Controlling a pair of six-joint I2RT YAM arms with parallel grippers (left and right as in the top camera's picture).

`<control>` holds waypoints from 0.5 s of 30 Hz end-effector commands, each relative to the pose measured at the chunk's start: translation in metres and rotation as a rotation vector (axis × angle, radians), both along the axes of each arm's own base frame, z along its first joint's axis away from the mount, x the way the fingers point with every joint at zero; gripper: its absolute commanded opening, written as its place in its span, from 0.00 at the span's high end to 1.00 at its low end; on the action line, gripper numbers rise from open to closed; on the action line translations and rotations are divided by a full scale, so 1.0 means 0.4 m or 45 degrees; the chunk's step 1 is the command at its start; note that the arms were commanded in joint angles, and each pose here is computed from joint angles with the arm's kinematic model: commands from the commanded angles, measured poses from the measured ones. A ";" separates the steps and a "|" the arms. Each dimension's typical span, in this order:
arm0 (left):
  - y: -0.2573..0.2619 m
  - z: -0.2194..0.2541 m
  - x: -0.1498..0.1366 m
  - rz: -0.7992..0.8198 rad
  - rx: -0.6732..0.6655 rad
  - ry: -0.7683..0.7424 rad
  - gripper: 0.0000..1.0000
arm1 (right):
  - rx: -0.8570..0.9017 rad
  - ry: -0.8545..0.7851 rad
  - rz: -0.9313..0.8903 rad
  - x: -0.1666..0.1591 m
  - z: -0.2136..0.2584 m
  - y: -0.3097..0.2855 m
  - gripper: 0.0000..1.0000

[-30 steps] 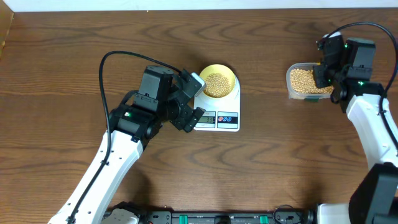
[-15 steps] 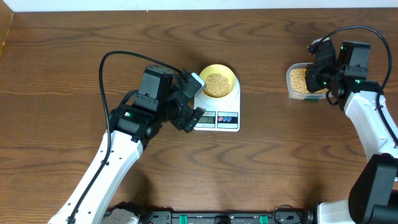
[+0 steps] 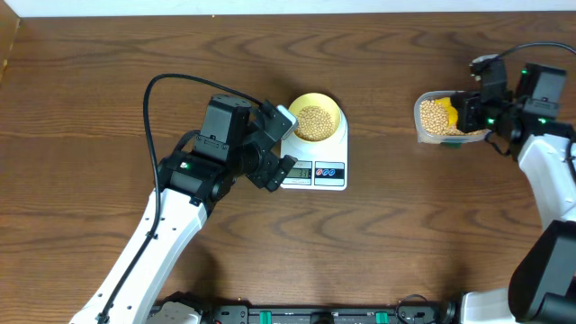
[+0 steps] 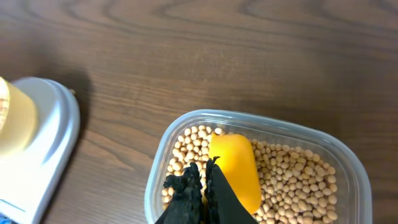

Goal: Scoop item into bowl and weigh 50g on scale

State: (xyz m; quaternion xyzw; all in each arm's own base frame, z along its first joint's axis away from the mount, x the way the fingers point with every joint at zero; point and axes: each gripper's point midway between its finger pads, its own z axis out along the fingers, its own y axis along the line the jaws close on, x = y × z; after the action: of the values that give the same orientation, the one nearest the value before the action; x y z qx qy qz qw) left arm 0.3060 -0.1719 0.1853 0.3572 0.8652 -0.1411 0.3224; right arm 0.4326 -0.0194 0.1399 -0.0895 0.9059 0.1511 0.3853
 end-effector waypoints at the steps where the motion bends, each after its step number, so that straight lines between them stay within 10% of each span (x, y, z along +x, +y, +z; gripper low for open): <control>1: 0.001 0.005 -0.006 -0.017 0.006 -0.020 0.13 | 0.178 0.000 0.059 -0.009 0.016 0.030 0.99; 15: 0.001 0.005 -0.005 -0.017 0.006 -0.020 0.13 | 0.255 0.005 0.029 -0.016 0.026 0.010 0.99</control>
State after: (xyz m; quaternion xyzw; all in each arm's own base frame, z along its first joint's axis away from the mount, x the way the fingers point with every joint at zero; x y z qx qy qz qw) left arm 0.3060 -0.1719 0.1853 0.3572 0.8652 -0.1411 0.3224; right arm 0.4273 -0.0160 0.1513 -0.0724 0.8886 0.2242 0.3935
